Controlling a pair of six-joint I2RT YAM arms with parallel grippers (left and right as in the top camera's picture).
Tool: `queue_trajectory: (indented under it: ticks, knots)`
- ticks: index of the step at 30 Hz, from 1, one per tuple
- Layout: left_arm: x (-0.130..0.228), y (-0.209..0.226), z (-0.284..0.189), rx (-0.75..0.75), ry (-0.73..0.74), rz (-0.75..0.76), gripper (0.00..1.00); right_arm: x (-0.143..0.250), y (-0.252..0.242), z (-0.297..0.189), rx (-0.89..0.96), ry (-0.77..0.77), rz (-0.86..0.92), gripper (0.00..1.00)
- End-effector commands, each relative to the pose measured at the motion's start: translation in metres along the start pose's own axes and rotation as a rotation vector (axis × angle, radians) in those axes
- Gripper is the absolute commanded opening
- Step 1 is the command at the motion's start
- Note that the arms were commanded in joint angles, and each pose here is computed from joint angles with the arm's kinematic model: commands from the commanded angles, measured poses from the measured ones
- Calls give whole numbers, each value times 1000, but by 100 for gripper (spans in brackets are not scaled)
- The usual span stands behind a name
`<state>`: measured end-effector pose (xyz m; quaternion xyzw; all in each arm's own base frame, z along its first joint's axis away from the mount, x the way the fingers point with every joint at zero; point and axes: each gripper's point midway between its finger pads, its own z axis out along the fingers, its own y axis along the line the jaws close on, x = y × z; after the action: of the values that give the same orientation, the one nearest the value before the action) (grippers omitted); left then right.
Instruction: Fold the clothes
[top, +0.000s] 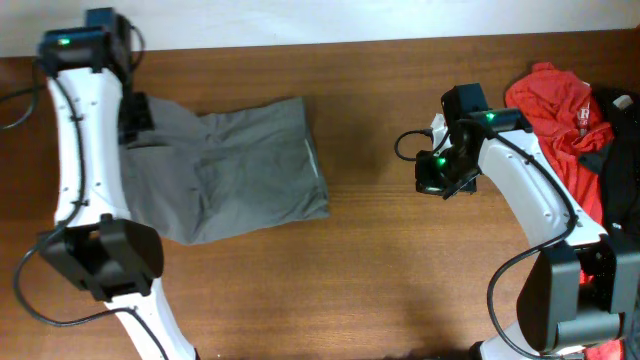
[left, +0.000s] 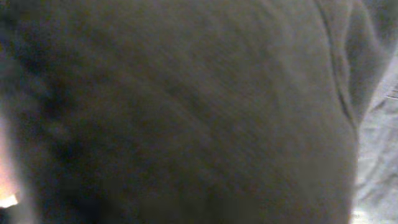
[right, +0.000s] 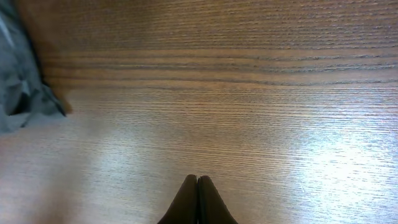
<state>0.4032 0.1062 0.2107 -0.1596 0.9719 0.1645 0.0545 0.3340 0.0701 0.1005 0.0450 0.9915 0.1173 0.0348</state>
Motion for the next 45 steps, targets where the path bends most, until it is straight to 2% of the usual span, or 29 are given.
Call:
queue_trajectory:
  ticks: [1, 5, 9, 11, 20, 27, 29, 31, 33, 34, 35, 37, 39, 40, 41, 44, 45]
  knots:
    - [-6, 43, -33, -44, -115, -20, 0, -4, 8, -10, -12, -32, -29, 4]
    - [-14, 42, -37, -41, -154, -1, 0, -4, 8, -10, -12, -32, -29, 4]
    - [-26, 18, -46, -10, -219, -7, 0, -4, 8, -10, -12, -33, -29, 4]
    - [-30, -20, -49, 81, -237, -10, 0, -4, 8, -10, -13, -34, -29, 4]
    - [-16, -121, -6, 113, -109, -18, 0, -1, 7, -10, -10, -21, -26, 4]
    - [-16, -215, 25, 178, -120, 27, 1, 0, 7, -10, -10, -18, -25, 4]
    - [-14, -245, 31, 230, -126, 56, 10, 0, 7, -10, -10, -18, -25, 4]
    - [-5, -264, 32, 265, -107, 84, 10, 0, 7, -10, -10, -18, -25, 4]
    - [-1, -273, 35, 264, -105, 103, 24, 0, 7, -10, -10, -18, -26, 4]
    - [2, -276, 34, 265, -103, 111, 24, 0, 7, -10, -10, -18, -25, 4]
    - [5, -281, 32, 267, -105, 123, 30, 0, 7, -10, -10, -18, -25, 4]
    - [8, -284, 29, 268, -107, 135, 59, 0, 7, -10, -10, -18, -25, 4]
    - [8, -284, 26, 265, -118, 203, 66, 0, 7, -10, -10, -18, -25, 4]
    - [8, -282, 25, 258, -124, 247, 78, 0, 7, -10, -10, -18, -25, 4]
    - [6, -274, 22, 241, -129, 279, 85, 0, 7, -10, -10, -17, -25, 4]
    - [-6, -242, 11, 184, -138, 247, 87, 0, 7, -10, -10, -18, -25, 4]
    - [-11, -228, 5, 168, -146, 226, 92, 0, 7, -10, -10, -18, -25, 4]
